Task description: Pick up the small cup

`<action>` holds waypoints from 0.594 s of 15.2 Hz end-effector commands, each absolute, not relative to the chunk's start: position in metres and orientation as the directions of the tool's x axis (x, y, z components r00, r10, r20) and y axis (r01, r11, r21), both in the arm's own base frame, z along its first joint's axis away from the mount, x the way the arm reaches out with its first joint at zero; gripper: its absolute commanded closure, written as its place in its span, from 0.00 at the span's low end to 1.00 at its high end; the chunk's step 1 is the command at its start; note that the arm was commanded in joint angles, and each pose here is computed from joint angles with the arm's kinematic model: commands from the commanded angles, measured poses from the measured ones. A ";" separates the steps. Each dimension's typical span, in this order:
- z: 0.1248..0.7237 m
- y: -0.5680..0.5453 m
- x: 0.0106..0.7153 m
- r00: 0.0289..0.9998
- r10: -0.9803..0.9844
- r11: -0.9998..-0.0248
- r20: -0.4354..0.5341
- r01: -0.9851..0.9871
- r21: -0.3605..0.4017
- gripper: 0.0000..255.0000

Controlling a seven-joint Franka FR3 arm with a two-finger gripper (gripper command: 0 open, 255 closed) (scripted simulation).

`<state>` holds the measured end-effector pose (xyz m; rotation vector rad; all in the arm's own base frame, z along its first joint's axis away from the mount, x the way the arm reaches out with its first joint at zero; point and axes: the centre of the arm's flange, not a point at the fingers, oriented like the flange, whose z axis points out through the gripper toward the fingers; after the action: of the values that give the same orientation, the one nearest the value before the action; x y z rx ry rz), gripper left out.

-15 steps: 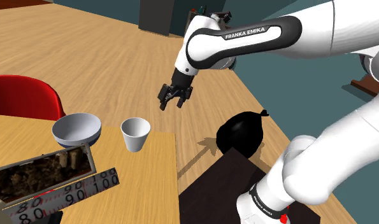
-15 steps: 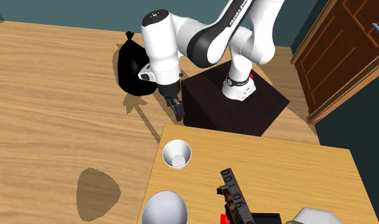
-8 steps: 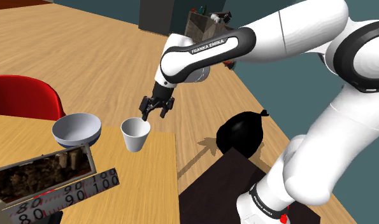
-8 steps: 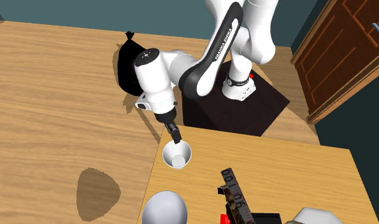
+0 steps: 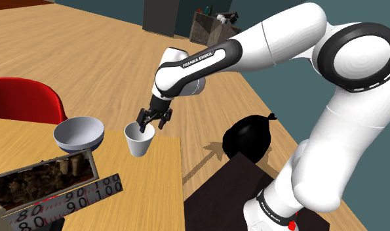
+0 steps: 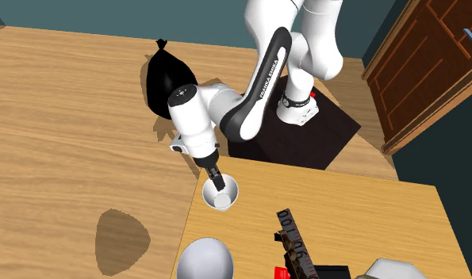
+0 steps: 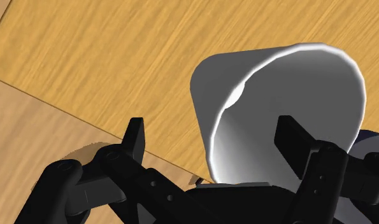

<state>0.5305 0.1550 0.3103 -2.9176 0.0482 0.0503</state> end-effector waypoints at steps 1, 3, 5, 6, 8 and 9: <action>0.296 0.156 0.530 0.999 -0.029 -0.975 -0.037 -0.037 -0.221 0.00; 0.296 0.156 0.530 0.999 -0.029 -0.975 -0.037 -0.037 -0.221 0.00; 0.296 0.156 0.530 0.999 -0.029 -0.975 -0.037 -0.037 -0.221 1.00; 0.296 0.156 0.530 0.999 -0.029 -0.975 -0.037 -0.037 -0.221 1.00; 0.296 0.156 0.530 0.999 -0.029 -0.975 -0.037 -0.037 -0.221 1.00; 0.296 0.156 0.530 0.999 -0.029 -0.975 -0.037 -0.037 -0.221 1.00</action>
<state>0.5303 0.1556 0.2966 -2.9175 0.0487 0.0491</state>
